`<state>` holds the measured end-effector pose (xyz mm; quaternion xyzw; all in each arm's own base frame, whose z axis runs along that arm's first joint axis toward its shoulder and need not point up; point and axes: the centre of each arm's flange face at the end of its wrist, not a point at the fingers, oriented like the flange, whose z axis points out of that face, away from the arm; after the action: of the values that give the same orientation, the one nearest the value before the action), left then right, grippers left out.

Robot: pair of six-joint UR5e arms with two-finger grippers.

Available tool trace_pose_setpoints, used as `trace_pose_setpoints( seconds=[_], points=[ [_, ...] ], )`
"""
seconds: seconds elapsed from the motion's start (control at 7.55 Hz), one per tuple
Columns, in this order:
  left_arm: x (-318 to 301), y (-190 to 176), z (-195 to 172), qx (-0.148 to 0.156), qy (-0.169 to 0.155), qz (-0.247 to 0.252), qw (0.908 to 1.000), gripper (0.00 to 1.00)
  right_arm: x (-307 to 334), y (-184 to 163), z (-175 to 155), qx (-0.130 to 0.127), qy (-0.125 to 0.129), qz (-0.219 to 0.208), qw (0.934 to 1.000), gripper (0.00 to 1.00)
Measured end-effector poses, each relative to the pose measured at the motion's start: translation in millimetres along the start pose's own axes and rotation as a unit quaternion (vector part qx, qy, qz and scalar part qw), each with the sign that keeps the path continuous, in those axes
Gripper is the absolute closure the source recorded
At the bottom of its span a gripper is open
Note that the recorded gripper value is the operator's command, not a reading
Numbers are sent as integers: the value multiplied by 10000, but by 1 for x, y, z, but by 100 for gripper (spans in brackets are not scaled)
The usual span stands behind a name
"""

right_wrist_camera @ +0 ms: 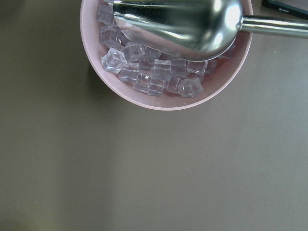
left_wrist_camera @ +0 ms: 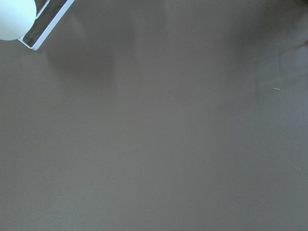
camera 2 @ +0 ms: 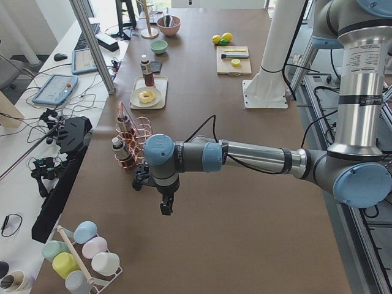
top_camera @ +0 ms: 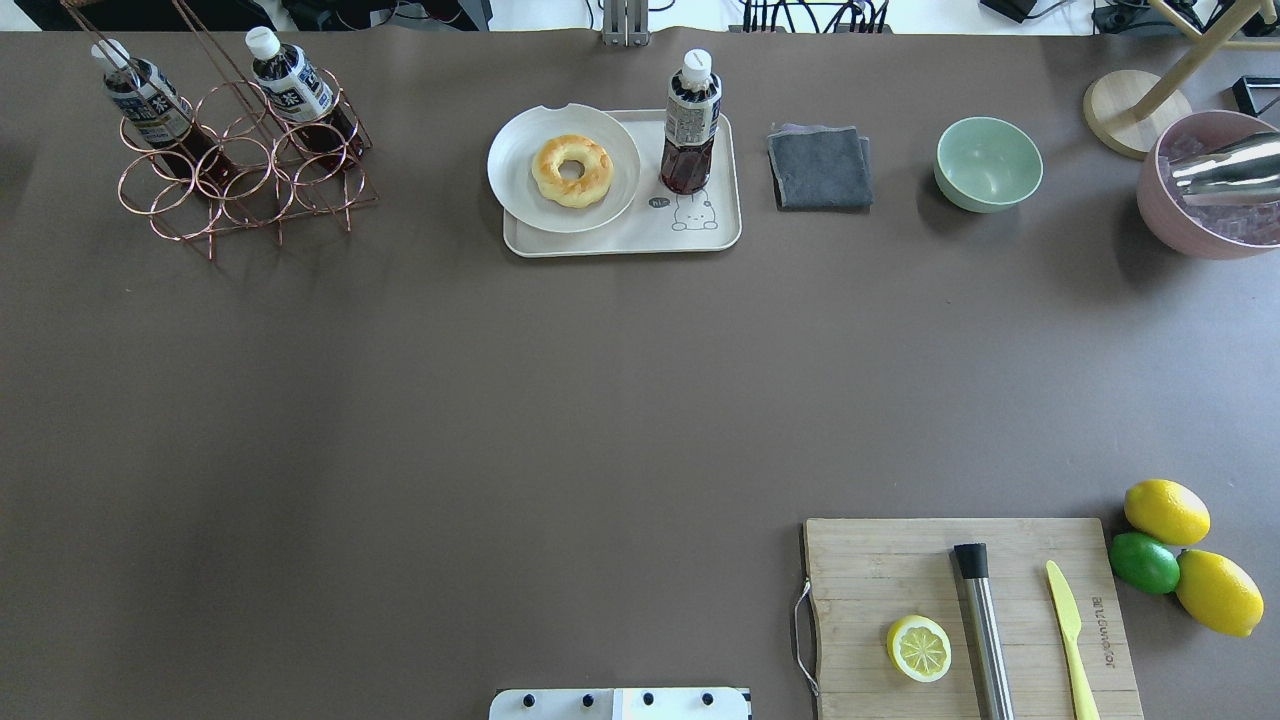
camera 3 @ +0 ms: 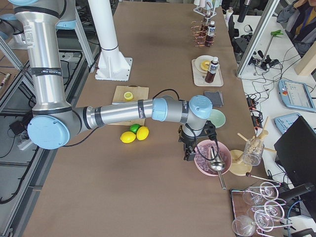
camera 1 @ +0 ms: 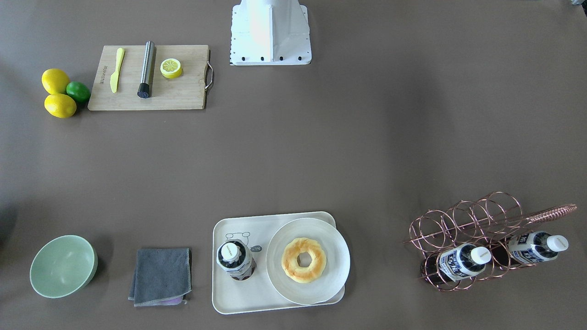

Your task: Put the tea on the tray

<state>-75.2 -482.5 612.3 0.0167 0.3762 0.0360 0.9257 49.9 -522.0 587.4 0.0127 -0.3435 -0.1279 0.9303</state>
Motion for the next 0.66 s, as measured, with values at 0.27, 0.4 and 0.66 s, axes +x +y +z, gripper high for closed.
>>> trace_pose_setpoints(
  seconds=[0.27, 0.4, 0.66],
  points=[
    [0, 0, 1, -2, -18, 12, 10000, 2, -1, -2, -2, 22, 8, -14, 10000, 0],
    [0, 0, 1, -4, -20, 14, 10000, 2, -2, -3, -3, 26, 14, -17, 10000, 0],
    [0, 0, 2, -11, -20, 20, 10000, 2, -2, -4, -4, 19, 69, -31, 10000, 0]
  ],
)
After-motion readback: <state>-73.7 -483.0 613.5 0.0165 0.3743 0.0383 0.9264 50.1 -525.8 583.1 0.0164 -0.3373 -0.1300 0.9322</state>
